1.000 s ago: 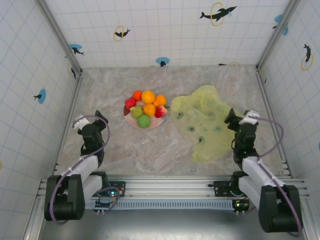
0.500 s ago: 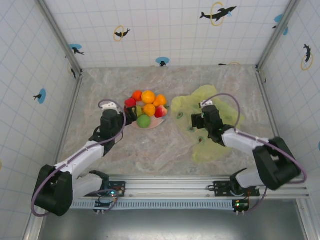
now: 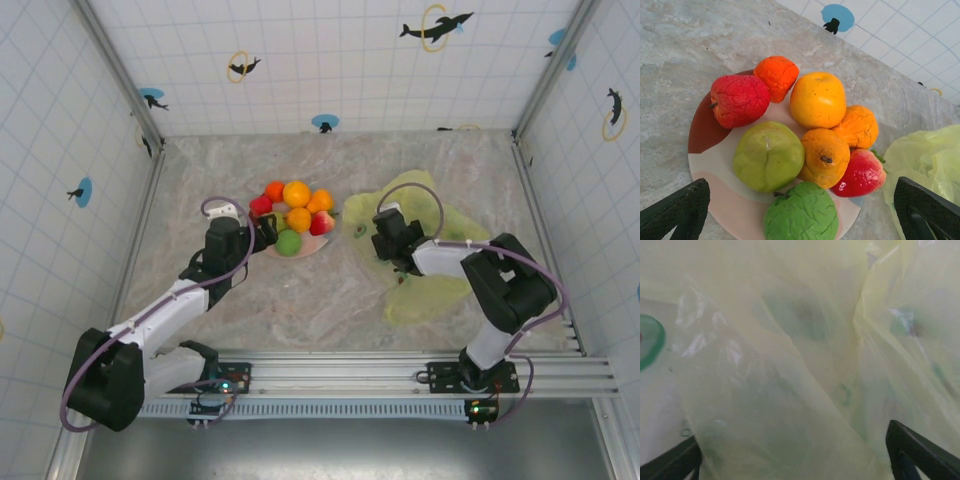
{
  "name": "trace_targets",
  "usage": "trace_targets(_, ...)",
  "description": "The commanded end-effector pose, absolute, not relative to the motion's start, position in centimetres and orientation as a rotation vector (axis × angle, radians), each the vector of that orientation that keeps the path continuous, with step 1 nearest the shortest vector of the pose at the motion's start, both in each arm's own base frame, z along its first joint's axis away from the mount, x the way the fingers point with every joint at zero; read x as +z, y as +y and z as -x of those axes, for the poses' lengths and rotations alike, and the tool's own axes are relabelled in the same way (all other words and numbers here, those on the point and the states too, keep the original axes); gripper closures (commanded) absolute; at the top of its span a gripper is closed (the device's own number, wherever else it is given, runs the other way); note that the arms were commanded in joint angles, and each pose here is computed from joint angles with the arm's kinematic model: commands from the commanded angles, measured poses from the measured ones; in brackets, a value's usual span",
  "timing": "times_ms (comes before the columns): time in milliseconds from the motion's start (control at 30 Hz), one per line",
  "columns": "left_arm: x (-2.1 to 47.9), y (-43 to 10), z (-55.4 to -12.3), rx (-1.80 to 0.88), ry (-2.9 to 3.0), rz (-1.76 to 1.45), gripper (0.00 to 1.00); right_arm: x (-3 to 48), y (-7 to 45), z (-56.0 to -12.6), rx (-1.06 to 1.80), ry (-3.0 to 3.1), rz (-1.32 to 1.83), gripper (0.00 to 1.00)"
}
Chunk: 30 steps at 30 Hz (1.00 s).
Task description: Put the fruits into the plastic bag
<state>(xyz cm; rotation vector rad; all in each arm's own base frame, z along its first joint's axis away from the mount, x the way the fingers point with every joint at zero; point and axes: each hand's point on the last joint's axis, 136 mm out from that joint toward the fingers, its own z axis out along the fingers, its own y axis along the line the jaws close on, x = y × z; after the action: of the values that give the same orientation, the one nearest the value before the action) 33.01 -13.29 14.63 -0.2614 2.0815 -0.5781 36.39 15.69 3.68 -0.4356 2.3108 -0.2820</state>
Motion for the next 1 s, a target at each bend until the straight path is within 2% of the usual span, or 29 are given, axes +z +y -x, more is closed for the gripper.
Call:
trace_targets(0,15.0,-13.5,-33.2,-0.556,2.089,0.232,0.03,4.5,14.5,-37.5,-0.392,2.283,0.415,0.32)
trace_targets(200,16.0,-13.7,-33.2,-0.582,2.07,0.231,0.03,8.0,13.1,-37.8,-0.384,2.228,0.357,0.74)
trace_targets(333,17.0,-17.2,-32.3,-0.676,2.055,0.129,0.03,10.2,12.2,-37.5,-0.24,2.263,0.288,0.98)
trace_targets(600,16.5,-27.1,-30.2,-0.857,2.061,-0.151,0.02,15.2,11.7,-36.9,0.284,2.213,0.039,1.0)
trace_targets(767,15.7,-33.1,-28.0,-0.849,2.02,-0.46,0.02,15.7,11.1,-37.1,0.406,2.217,-0.06,1.0)
trace_targets(967,13.1,-35.5,-28.8,-0.826,2.041,-0.558,0.02,16.3,11.4,-37.0,0.526,2.212,-0.076,1.0)
